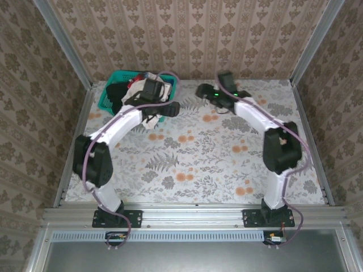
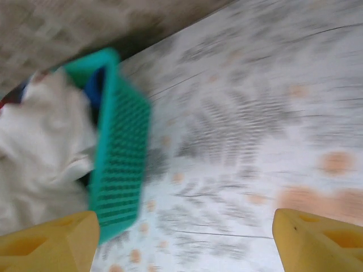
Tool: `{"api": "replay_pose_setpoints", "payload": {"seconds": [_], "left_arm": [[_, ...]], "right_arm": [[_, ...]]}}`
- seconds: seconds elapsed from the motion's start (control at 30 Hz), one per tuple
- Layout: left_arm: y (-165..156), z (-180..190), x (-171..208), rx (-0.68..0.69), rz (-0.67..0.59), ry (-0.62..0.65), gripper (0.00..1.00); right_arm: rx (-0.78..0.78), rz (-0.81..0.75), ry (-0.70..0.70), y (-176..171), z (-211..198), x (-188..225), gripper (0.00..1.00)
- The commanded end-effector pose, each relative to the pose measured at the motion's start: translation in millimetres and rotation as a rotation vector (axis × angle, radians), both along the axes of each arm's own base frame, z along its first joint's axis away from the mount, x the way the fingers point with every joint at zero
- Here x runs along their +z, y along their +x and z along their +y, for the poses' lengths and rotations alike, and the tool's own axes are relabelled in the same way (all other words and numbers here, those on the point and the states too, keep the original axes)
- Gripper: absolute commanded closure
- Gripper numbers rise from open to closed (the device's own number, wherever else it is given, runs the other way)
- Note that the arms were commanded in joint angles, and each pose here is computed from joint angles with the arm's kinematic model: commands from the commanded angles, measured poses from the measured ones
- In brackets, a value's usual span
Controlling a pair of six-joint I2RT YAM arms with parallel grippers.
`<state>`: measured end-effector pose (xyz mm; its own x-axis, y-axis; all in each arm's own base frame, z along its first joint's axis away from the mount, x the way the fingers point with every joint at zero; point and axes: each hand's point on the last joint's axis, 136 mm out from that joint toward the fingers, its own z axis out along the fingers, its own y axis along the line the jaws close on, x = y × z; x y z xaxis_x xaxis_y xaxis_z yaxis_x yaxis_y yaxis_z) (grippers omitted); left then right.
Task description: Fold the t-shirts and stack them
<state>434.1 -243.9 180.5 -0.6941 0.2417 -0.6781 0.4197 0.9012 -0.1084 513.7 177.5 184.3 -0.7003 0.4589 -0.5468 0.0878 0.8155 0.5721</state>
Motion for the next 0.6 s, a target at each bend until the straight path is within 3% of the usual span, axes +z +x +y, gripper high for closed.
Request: {"api": "replay_pose_setpoints", "payload": {"seconds": [0.0,0.17,0.33,0.5,0.57], "left_arm": [[21.5,5.2,-28.7,0.074,0.064,0.128,0.15],[63.8,11.1,-45.6,0.175,0.074,0.271,0.17],[85.8,23.7,-71.1,0.213,0.102,0.364,0.46],[93.6,41.7,-83.5,0.245,0.111,0.383,0.56],[102.7,64.8,-84.6,0.288,0.116,0.375,0.62]], "right_arm": [[-0.099,0.039,-0.055,-28.6,-57.7,-26.0,0.18],[-0.124,0.049,-0.11,-79.0,-96.3,-30.8,0.18],[-0.132,0.034,-0.138,-110.4,-109.7,-33.8,0.15],[-0.148,0.014,-0.146,-121.0,-120.0,-23.6,0.15],[-0.156,0.003,-0.146,-121.5,-121.7,-20.5,0.15]]}}
